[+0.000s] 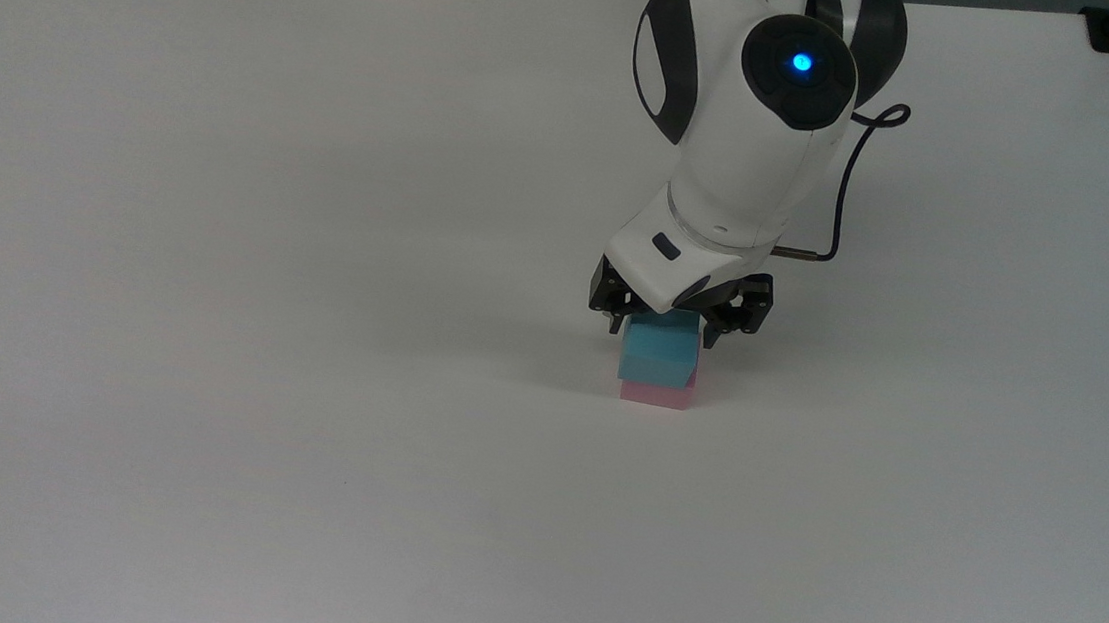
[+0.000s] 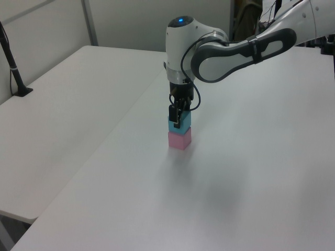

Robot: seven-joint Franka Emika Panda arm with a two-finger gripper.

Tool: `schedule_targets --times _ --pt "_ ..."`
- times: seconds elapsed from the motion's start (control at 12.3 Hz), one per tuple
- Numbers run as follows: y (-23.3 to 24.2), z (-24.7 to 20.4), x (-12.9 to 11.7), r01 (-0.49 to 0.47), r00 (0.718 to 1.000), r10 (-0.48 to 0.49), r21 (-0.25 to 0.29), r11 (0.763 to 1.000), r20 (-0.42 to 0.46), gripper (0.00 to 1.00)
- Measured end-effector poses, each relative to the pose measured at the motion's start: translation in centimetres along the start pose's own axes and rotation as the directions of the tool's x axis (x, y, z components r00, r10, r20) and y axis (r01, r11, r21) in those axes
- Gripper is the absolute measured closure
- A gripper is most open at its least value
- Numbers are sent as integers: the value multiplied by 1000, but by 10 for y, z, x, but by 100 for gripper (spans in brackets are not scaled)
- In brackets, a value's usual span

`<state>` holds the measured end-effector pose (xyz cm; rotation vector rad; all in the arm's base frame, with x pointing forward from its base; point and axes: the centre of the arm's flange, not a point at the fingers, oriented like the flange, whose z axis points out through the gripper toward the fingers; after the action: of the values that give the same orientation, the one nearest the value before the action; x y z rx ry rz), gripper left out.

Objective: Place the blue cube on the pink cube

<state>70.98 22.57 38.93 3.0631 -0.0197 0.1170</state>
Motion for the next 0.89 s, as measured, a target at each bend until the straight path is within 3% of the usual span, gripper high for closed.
schedule_targets --times 0.08,0.41,0.57,0.89 --pt "0 0 0 1 1000 -1 0 1000 1 0" --pt "-1 -7 0 1 1000 -1 5 1000 -9 0" --pt "4 -39 -3 -8 1000 9 16 1000 -25 0" --pt "45 -122 -35 -62 998 61 7 998 33 0"
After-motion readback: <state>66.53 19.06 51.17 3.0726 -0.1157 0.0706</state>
